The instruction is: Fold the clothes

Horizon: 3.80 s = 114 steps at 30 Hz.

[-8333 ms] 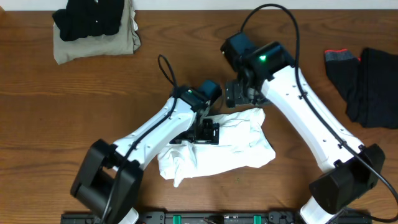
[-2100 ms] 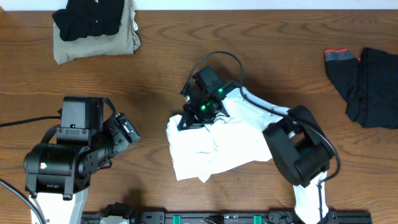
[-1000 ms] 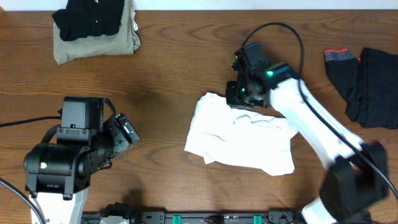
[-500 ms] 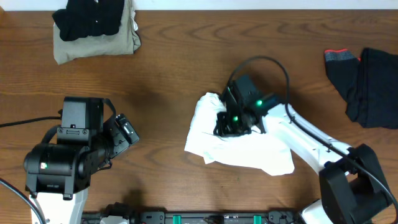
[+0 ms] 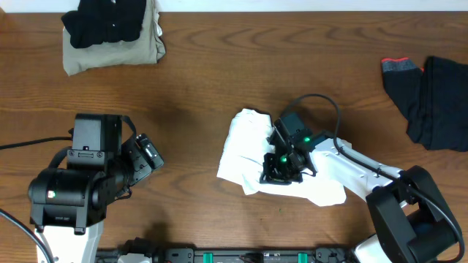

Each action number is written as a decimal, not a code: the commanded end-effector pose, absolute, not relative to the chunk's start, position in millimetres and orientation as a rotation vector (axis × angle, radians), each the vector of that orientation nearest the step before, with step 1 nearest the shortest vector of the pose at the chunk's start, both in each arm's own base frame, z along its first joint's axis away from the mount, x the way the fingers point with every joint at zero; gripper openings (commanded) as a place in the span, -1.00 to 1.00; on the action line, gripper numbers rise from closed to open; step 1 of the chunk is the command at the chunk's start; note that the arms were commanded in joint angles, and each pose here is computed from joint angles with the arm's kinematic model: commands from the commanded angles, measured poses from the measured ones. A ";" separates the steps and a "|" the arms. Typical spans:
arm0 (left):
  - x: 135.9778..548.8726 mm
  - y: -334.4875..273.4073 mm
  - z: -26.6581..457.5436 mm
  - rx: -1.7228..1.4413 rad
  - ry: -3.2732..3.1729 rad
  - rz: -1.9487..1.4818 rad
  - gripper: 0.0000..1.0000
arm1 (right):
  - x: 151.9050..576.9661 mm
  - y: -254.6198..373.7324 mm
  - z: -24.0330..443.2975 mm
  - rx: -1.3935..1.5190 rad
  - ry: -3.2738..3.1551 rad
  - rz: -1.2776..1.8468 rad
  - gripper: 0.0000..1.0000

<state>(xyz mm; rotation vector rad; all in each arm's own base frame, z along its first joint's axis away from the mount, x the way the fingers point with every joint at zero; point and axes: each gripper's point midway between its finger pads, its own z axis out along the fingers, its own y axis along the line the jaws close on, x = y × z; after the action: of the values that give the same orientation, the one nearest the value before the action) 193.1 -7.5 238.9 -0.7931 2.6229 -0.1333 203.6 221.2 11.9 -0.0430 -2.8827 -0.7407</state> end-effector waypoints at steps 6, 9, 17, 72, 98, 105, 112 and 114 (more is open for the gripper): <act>192.1 -4.2 237.7 -0.780 2.630 -0.107 0.96 | 208.3 195.4 9.9 -0.203 -2.917 -0.537 -0.86; 192.3 -4.2 237.7 -0.780 2.629 -0.108 0.96 | 216.8 189.2 27.8 -0.172 -2.955 -0.495 -0.85; 192.2 -4.2 237.7 -0.780 2.630 -0.108 0.96 | 244.5 153.7 114.2 -0.154 -3.203 -0.268 0.58; 190.8 -4.1 237.1 -0.777 2.637 -0.104 0.96 | 209.5 76.6 -6.0 -0.660 -3.040 -0.675 0.54; 190.9 -4.0 237.1 -0.777 2.637 -0.103 0.96 | 234.3 41.6 28.7 -0.725 -3.113 -0.377 0.97; 191.6 -4.1 236.3 -0.778 2.641 -0.101 0.96 | 234.3 19.4 51.7 -0.721 -3.120 -0.158 0.97; 192.8 -4.2 234.4 -0.780 2.652 -0.095 0.96 | 235.3 20.6 36.6 -0.604 -3.144 -0.165 0.98; 193.0 -4.2 234.0 -0.781 2.653 -0.095 0.96 | 233.3 23.5 30.8 -0.590 -3.126 -0.185 0.99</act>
<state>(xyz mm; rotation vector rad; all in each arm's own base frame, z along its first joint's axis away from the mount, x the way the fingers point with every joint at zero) 193.0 -7.4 235.2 -0.7922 2.6467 -0.1199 240.8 26.1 42.3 -0.6384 -3.1526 -0.2093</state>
